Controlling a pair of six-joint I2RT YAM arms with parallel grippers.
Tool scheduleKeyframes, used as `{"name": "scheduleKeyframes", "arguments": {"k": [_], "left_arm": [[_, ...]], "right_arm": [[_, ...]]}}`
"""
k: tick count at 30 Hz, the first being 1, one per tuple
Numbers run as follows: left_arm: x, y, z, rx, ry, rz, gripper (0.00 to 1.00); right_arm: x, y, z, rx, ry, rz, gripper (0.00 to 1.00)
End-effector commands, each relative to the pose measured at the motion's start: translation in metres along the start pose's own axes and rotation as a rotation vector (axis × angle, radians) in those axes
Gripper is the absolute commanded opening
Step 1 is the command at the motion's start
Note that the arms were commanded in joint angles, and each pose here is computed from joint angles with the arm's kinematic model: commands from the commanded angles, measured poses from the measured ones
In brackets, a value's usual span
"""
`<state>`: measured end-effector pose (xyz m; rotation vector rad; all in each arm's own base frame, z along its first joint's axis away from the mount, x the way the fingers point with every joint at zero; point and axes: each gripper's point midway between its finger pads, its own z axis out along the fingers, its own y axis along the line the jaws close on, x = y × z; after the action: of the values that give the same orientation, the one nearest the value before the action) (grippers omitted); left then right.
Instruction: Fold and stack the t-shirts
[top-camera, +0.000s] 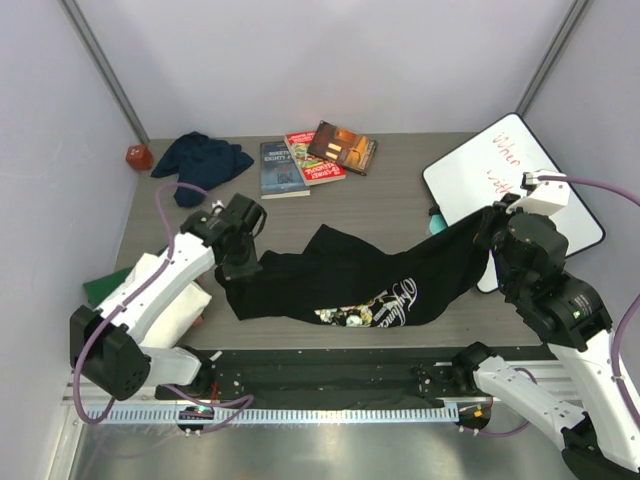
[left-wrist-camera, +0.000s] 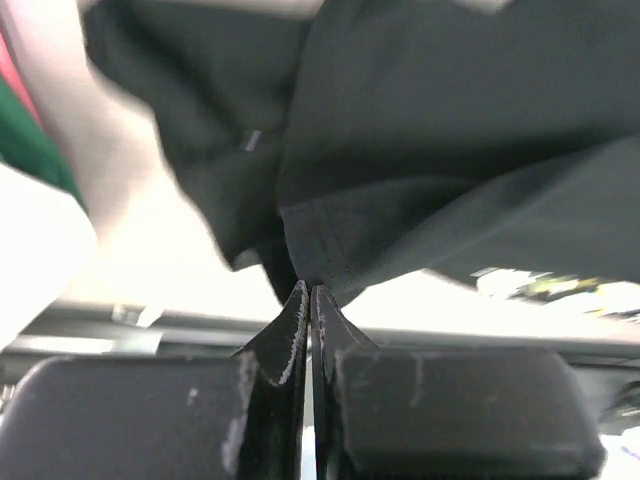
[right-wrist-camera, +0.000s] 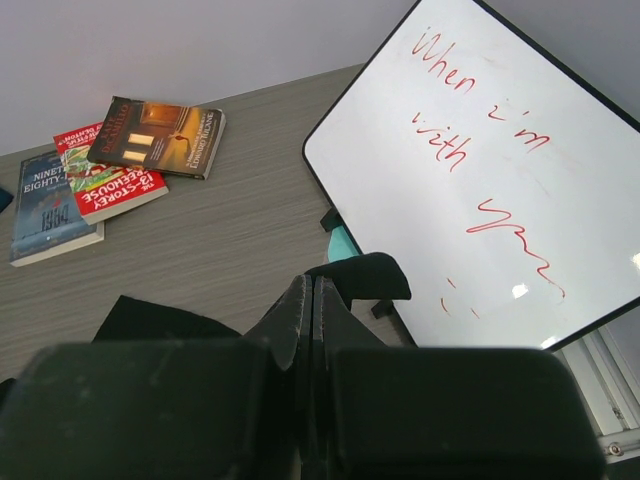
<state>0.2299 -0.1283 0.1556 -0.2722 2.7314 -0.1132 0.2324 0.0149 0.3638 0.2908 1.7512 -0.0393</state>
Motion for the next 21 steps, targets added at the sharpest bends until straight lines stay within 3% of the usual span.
{"name": "scheduleKeyframes", "arguments": {"k": [1, 5, 10, 21], "left_arm": [[0.058, 0.034, 0.012, -0.085, 0.170, -0.006, 0.00], [0.047, 0.054, 0.002, -0.148, 0.067, -0.017, 0.00], [0.025, 0.048, -0.010, -0.145, -0.003, -0.019, 0.00], [0.002, 0.050, -0.008, -0.197, -0.053, -0.014, 0.00]], "right_arm": [[-0.013, 0.007, 0.004, -0.007, -0.039, 0.031, 0.01], [-0.011, 0.015, 0.009, -0.026, -0.035, 0.041, 0.01], [-0.012, 0.017, 0.010, -0.033, -0.035, 0.041, 0.01], [-0.008, 0.006, 0.006, -0.008, -0.042, 0.030, 0.01]]}}
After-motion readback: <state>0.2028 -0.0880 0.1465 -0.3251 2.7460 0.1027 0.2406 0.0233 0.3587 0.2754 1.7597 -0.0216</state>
